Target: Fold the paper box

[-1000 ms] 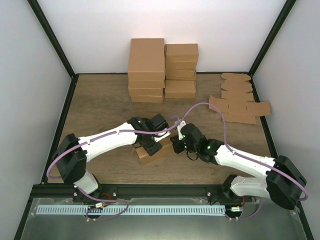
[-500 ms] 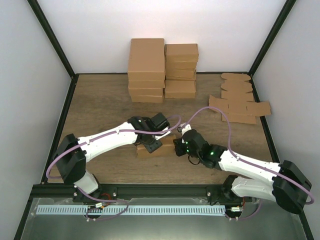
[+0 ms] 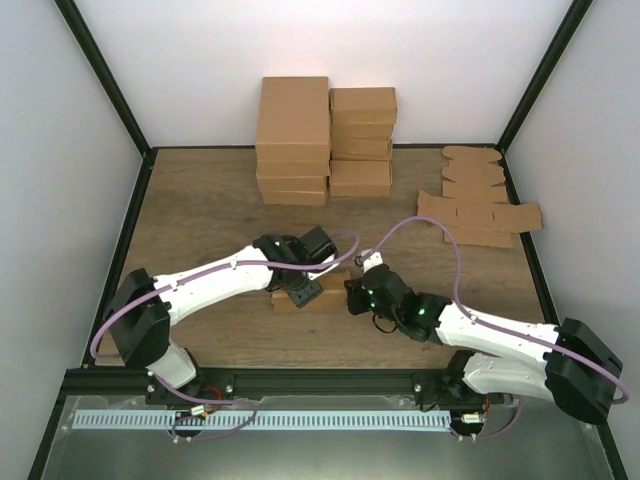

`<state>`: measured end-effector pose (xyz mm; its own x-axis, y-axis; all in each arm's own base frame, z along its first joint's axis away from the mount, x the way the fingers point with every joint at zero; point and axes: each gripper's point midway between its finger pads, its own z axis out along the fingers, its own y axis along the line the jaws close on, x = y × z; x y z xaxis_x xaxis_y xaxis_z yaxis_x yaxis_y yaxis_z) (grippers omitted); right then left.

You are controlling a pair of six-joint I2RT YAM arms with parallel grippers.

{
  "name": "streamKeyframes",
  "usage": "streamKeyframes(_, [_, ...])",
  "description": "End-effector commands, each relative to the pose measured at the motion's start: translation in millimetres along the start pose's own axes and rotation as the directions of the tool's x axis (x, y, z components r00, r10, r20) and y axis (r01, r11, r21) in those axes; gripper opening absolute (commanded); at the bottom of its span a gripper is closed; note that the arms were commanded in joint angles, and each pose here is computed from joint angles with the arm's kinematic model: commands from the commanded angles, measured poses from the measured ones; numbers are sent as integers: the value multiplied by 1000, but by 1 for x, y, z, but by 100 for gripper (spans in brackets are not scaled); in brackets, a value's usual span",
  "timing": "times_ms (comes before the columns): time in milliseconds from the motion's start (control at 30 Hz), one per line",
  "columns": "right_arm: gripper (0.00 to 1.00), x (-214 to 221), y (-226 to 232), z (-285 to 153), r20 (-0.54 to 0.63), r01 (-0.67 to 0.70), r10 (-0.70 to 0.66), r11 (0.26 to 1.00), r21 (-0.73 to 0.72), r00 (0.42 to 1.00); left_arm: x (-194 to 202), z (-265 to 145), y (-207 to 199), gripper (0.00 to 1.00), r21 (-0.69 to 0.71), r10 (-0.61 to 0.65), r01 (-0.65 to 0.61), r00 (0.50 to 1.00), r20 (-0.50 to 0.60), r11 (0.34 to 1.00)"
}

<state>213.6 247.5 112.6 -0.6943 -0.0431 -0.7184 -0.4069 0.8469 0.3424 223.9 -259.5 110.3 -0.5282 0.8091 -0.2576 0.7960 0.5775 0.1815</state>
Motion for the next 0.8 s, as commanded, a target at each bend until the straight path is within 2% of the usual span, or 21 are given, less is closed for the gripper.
streamKeyframes(0, [1, 71, -19, 4, -228, 42, -21, 996, 84, 973, -23, -11, 5, 66, 21, -109, 107, 985, 132, 994])
streamKeyframes(200, [1, 75, -25, 7, -219, 30, -3, 992, 119, 976, -33, -45, 6, 76, 75, -197, 184, 954, 227, 980])
streamKeyframes(333, [1, 71, -27, 5, -199, 35, -8, 991, 131, 980, -33, -77, 20, 83, 84, -308, 297, 899, 311, 951])
streamKeyframes(400, [1, 70, -28, 5, -193, 44, -17, 990, 136, 981, -23, -86, 32, 83, 70, -383, 382, 864, 328, 922])
streamKeyframes(500, [1, 67, -31, 3, -185, 53, -25, 987, 148, 982, 4, -88, 52, 77, 42, -501, 519, 799, 333, 854])
streamKeyframes(633, [2, 62, -32, 2, -166, 65, -39, 986, 156, 985, 36, -90, 59, 64, 70, -602, 619, 721, 344, 782])
streamKeyframes(767, [2, 58, -28, 2, -158, 77, -54, 986, 147, 986, 51, -85, 50, 60, 109, -635, 638, 704, 318, 762])
